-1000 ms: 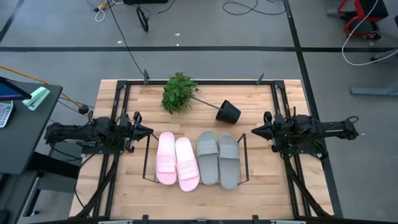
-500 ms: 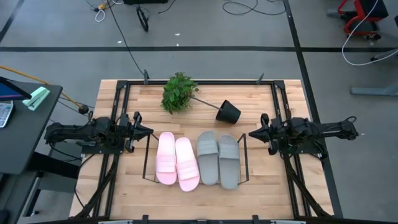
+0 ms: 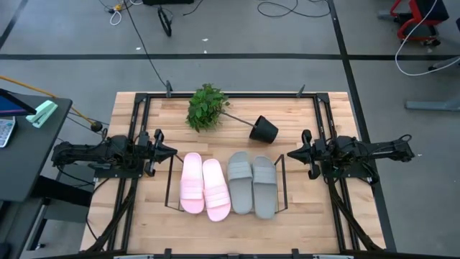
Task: Pick and place slides into the shelf
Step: Return to Home Position
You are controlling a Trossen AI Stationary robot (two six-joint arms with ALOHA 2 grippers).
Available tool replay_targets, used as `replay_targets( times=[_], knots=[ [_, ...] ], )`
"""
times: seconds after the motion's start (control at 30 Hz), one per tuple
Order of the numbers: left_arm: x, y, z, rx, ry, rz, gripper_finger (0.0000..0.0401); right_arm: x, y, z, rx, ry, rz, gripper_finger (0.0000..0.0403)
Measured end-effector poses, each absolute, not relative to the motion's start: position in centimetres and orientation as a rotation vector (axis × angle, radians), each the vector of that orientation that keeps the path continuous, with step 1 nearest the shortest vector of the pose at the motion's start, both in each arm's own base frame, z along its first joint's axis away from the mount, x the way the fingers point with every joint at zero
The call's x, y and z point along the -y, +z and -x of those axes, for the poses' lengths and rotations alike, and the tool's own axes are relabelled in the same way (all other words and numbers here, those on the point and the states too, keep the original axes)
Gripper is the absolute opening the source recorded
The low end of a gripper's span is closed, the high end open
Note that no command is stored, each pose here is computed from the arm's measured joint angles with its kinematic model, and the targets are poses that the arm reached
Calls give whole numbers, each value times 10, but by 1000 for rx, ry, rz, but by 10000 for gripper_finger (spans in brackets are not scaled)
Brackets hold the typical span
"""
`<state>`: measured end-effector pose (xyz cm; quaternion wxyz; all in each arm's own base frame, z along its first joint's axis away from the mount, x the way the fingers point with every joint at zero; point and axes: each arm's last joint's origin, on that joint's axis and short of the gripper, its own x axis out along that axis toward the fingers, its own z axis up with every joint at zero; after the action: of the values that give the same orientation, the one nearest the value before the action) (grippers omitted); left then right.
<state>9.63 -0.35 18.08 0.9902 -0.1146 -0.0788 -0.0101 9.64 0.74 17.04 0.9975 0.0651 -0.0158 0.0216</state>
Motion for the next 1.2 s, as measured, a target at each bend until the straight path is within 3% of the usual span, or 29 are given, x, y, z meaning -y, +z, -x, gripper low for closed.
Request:
replay_targets(
  times=[0.27,0.7,1.2],
  knots=[
    [3,181,-96,158,-20,230,18,-7,170,-96,28,43,-122,4],
    [3,181,-96,158,-20,230,36,-8,166,-100,-29,40,-84,14],
    [3,181,-96,158,-20,230,21,-8,166,-100,-29,40,-84,14]
  ],
)
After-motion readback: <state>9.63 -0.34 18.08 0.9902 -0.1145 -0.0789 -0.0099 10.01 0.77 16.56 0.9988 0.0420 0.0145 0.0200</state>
